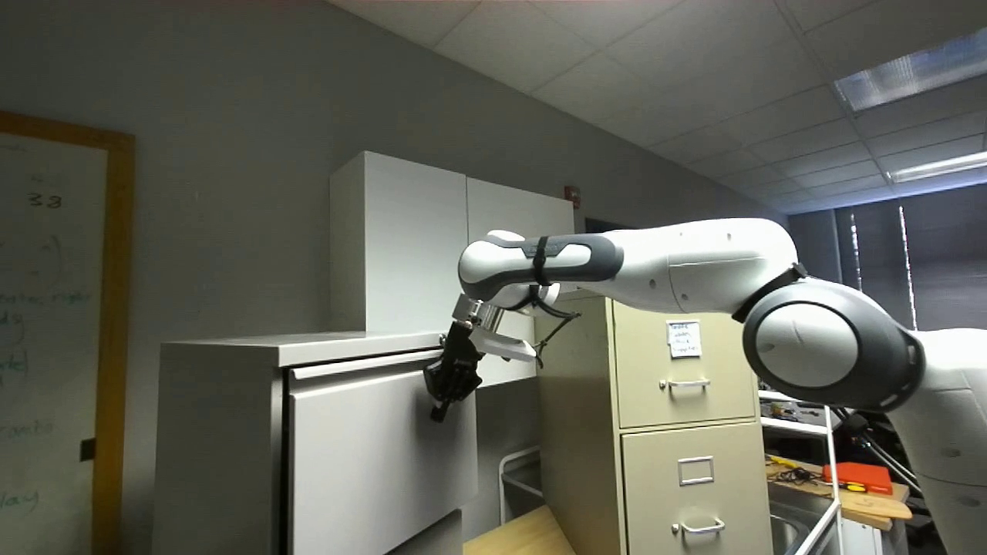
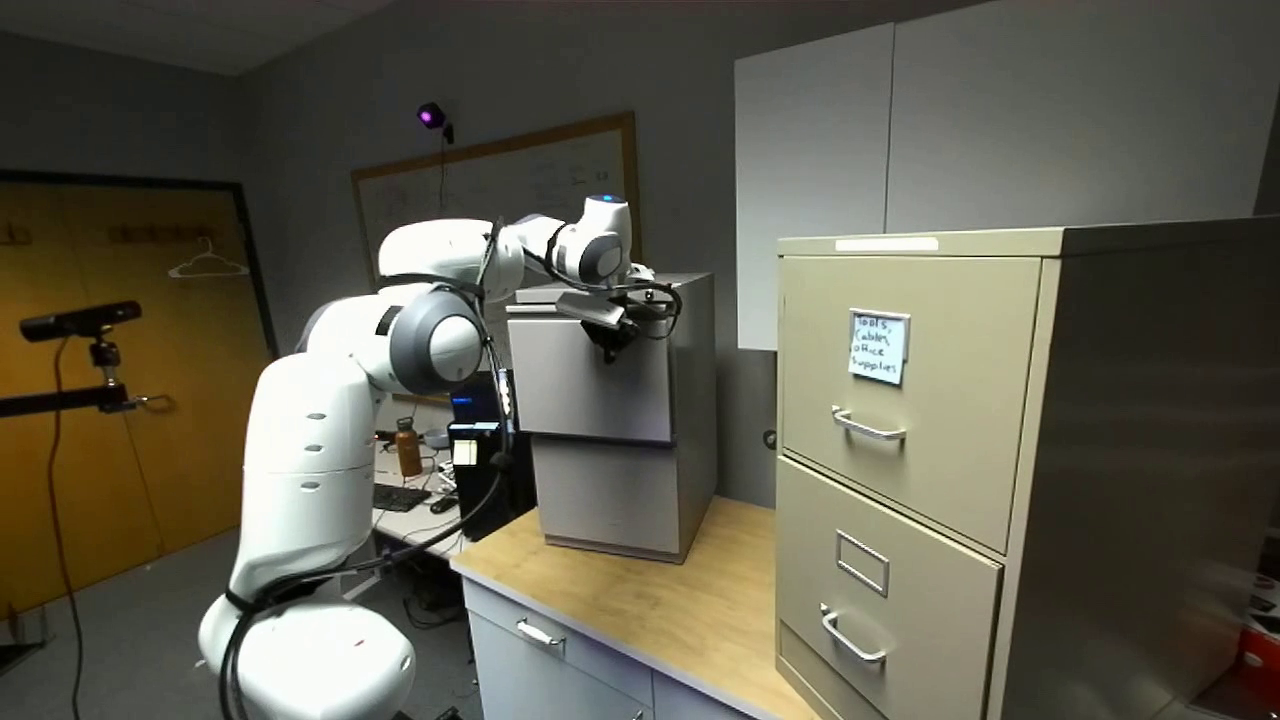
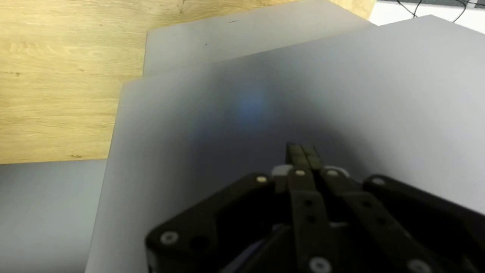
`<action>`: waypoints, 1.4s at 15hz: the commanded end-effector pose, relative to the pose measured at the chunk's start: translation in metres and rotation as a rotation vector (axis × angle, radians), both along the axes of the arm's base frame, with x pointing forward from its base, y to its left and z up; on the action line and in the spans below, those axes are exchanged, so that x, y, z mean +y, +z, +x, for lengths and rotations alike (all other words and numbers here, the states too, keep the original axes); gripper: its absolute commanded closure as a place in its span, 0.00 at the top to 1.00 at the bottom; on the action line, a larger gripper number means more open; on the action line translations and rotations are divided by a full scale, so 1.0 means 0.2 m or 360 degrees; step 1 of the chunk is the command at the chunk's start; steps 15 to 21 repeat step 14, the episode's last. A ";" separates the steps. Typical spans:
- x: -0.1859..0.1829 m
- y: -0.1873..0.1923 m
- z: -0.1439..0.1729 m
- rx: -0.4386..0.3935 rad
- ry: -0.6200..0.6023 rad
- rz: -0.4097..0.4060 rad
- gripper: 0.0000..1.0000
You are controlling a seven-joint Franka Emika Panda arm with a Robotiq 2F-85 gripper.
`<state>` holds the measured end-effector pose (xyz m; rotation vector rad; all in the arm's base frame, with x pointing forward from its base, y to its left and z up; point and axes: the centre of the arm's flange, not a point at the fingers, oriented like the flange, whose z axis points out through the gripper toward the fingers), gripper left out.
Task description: Close the open drawer
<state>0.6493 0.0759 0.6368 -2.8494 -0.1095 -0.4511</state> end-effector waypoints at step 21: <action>0.29 0.18 0.56 0.0091 0.0196 -0.0055 0.00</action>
